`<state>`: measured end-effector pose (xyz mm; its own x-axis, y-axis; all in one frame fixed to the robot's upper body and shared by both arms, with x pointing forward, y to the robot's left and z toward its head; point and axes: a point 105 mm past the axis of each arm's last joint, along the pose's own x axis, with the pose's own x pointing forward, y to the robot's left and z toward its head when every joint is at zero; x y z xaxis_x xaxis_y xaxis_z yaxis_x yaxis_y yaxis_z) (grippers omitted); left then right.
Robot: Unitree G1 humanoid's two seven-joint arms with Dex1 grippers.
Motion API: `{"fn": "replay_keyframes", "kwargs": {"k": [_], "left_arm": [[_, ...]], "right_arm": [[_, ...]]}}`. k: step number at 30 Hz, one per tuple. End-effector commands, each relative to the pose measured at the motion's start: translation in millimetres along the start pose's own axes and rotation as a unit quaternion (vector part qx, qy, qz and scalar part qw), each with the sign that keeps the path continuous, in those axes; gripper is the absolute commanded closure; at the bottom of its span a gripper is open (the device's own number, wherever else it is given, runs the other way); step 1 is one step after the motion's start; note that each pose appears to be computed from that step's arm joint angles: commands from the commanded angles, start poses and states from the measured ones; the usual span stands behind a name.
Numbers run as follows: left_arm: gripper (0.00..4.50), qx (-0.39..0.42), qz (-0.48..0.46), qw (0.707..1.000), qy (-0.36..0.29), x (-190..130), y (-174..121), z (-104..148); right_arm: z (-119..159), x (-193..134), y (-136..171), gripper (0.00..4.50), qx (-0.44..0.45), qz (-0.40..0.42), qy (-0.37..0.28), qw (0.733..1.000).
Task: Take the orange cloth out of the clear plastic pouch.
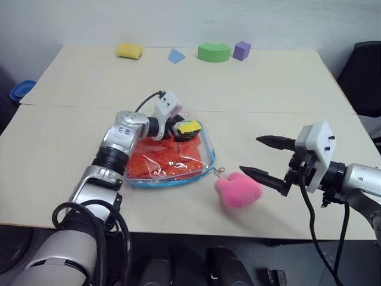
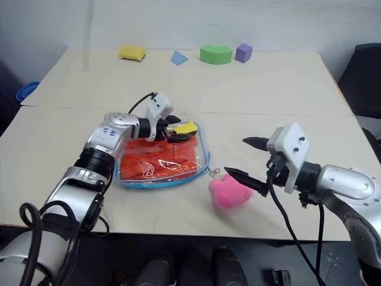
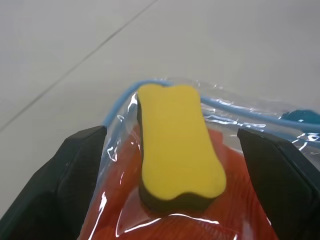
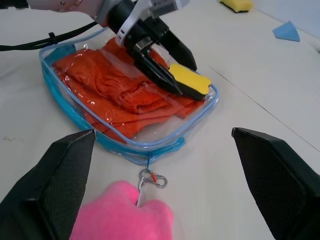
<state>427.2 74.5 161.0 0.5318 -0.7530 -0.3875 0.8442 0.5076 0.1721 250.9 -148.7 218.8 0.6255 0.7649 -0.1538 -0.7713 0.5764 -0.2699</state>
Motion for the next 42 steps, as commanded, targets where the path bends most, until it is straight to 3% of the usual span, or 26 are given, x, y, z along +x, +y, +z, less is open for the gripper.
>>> {"fn": "replay_keyframes", "kwargs": {"k": [1,9,12,17,20,23,27,30,34,37,42], "left_arm": [[0.22,0.039,0.004,0.999,0.009,7,-1,2],[2.29,0.044,0.009,0.999,-0.006,5,1,2],[2.99,0.032,-0.008,0.998,-0.045,-3,-2,14],[2.99,-0.014,0.047,0.990,-0.131,-44,14,37],[2.99,-0.046,0.177,0.974,-0.137,-105,51,18],[2.99,-0.084,0.349,0.928,-0.098,-193,85,-30],[2.99,-0.110,0.481,0.870,-0.018,-272,89,-94],[2.99,-0.141,0.525,0.839,-0.002,-296,80,-122],[2.99,-0.168,0.546,0.820,0.031,-304,64,-164],[2.04,-0.186,0.557,0.809,0.020,-304,58,-175],[0.53,-0.183,0.557,0.810,0.011,-305,55,-172]], "right_arm": [[9,-2,2,0.00,-0.019,-0.005,-0.014,1.000],[4,1,2,0.00,-0.024,0.004,-0.004,1.000],[3,6,4,0.00,-0.025,0.022,-0.006,0.999],[7,15,9,0.00,-0.030,0.073,-0.013,0.997],[15,21,14,0.00,-0.025,0.120,-0.027,0.992],[17,28,20,0.00,-0.024,0.165,-0.031,0.986],[17,35,23,0.00,-0.023,0.199,-0.034,0.979],[16,40,24,0.00,-0.020,0.217,-0.035,0.975],[15,47,22,0.00,-0.024,0.237,-0.033,0.971],[16,49,19,0.00,-0.024,0.242,-0.034,0.969],[12,47,14,0.00,-0.027,0.242,-0.023,0.970]]}}
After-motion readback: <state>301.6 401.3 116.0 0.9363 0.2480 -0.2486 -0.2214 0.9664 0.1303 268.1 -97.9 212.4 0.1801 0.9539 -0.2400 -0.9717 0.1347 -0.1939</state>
